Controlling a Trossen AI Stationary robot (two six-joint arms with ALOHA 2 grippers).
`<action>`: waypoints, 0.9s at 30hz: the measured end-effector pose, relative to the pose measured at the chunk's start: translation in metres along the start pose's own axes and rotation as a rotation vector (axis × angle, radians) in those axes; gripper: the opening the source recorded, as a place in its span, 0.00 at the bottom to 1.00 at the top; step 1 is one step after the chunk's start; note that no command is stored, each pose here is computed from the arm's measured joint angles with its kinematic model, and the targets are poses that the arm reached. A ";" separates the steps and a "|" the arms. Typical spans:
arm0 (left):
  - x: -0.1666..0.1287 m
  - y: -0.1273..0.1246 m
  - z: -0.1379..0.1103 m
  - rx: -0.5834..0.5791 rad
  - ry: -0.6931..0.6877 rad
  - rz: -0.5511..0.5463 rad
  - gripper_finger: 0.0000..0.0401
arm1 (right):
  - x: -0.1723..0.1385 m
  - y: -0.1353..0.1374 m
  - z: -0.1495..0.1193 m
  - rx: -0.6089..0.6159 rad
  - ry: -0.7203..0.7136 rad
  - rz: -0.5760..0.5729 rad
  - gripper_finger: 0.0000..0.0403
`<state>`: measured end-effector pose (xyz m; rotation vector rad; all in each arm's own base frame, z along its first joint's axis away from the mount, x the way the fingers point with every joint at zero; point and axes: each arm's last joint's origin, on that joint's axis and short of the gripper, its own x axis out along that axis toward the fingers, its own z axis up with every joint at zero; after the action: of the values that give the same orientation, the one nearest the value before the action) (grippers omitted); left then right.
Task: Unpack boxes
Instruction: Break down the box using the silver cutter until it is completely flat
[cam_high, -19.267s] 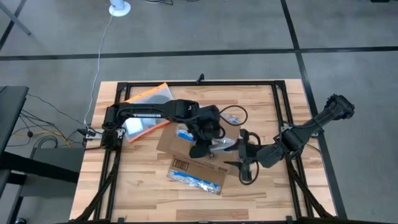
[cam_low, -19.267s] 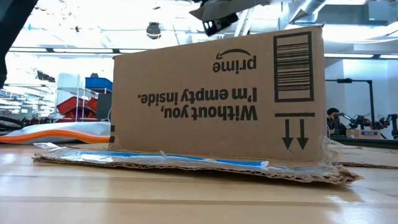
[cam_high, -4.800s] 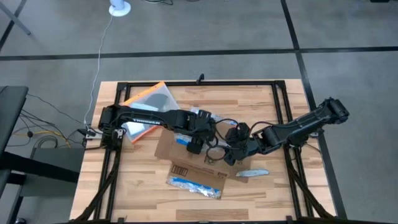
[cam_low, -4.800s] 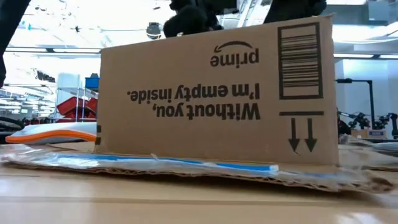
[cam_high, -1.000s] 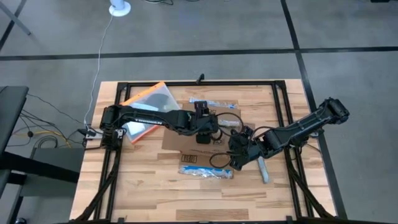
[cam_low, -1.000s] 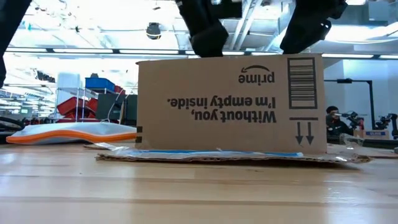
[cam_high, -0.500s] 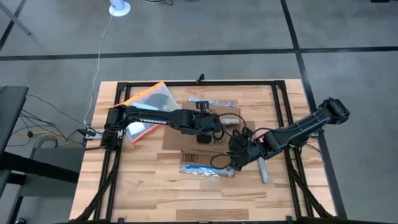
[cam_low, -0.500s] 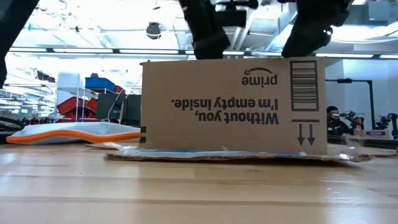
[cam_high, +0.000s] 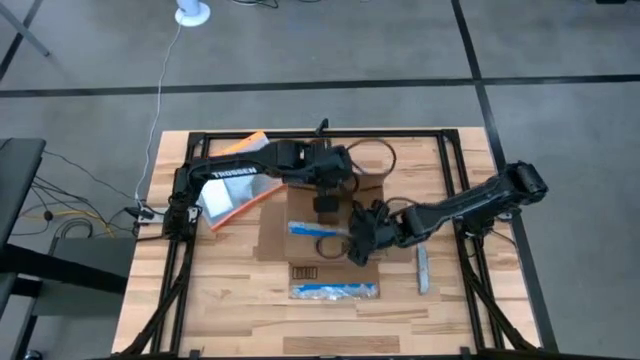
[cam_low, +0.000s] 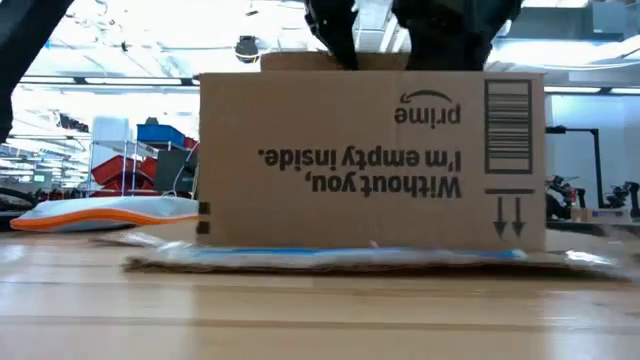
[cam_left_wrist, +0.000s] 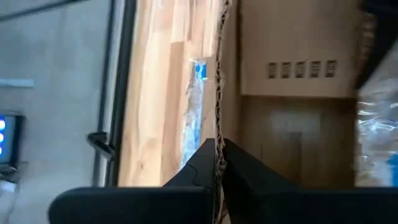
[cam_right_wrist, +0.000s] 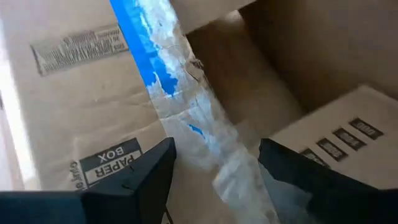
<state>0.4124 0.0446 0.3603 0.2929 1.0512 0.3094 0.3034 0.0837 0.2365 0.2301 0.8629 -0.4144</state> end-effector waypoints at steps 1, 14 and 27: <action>0.002 0.006 -0.001 -0.011 0.004 -0.020 0.00 | 0.002 0.004 -0.003 -0.005 0.008 0.002 0.54; 0.079 0.103 -0.044 -0.257 -0.010 -0.666 0.00 | 0.005 0.016 -0.012 0.088 0.037 0.041 0.54; 0.177 0.084 -0.067 -0.292 0.167 -0.840 0.00 | 0.005 0.017 -0.014 0.052 0.043 0.039 0.54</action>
<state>0.4262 0.1956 0.2195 -0.4466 1.1838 -0.2775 0.3041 0.1025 0.2248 0.3042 0.8890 -0.3975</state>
